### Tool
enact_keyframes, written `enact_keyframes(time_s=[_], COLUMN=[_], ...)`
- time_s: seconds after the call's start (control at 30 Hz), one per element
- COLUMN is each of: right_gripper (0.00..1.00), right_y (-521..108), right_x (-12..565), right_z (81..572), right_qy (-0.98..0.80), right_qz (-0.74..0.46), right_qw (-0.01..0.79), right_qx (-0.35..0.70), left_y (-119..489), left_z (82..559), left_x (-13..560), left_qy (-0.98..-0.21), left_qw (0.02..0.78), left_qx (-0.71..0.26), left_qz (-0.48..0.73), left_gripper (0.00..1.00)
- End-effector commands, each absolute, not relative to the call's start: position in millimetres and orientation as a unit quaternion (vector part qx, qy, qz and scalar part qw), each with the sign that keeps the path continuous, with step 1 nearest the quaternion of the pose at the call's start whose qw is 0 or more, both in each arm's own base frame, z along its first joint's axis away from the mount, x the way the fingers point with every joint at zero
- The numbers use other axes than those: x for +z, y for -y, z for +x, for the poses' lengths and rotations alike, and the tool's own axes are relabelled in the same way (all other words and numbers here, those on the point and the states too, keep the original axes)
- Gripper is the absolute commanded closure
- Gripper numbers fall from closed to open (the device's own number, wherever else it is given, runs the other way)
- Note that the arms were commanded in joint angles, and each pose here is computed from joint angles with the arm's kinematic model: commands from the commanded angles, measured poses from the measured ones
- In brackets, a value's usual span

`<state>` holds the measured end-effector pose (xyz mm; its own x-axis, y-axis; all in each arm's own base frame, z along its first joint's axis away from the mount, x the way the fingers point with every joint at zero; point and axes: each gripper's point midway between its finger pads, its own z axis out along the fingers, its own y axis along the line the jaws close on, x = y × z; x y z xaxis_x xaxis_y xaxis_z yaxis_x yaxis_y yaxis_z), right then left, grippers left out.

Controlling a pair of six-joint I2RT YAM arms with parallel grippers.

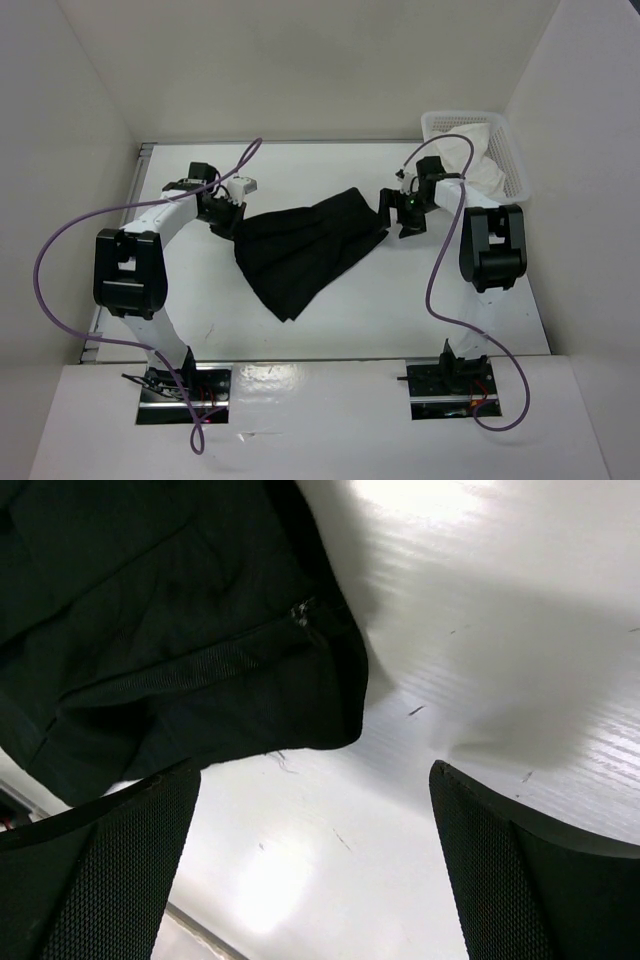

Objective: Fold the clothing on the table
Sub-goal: Fold the skirt

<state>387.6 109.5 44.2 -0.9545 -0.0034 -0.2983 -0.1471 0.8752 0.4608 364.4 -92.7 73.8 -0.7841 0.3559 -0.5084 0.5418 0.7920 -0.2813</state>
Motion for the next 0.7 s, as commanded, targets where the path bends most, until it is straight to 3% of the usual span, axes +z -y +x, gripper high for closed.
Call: enact_keyframes(time_s=[0.0,0.67], right_gripper=[0.00,0.03], right_y=[-109.7,-132.2], right_x=[66.3,39.1], right_z=[407.5,412.4], right_qy=[-0.947,-0.939], right_qz=[-0.024,-0.010], right_qw=[0.196,0.176], right_qx=[0.253,0.297], left_y=[92.7,94.2], left_z=[361.8,361.3], left_x=[72.3,73.9], left_qy=[-0.921,-0.918], left_qw=[0.220,0.225], left_qx=[-0.219,-0.222], left_qz=[0.237,0.239], left_gripper=[1.00,1.00])
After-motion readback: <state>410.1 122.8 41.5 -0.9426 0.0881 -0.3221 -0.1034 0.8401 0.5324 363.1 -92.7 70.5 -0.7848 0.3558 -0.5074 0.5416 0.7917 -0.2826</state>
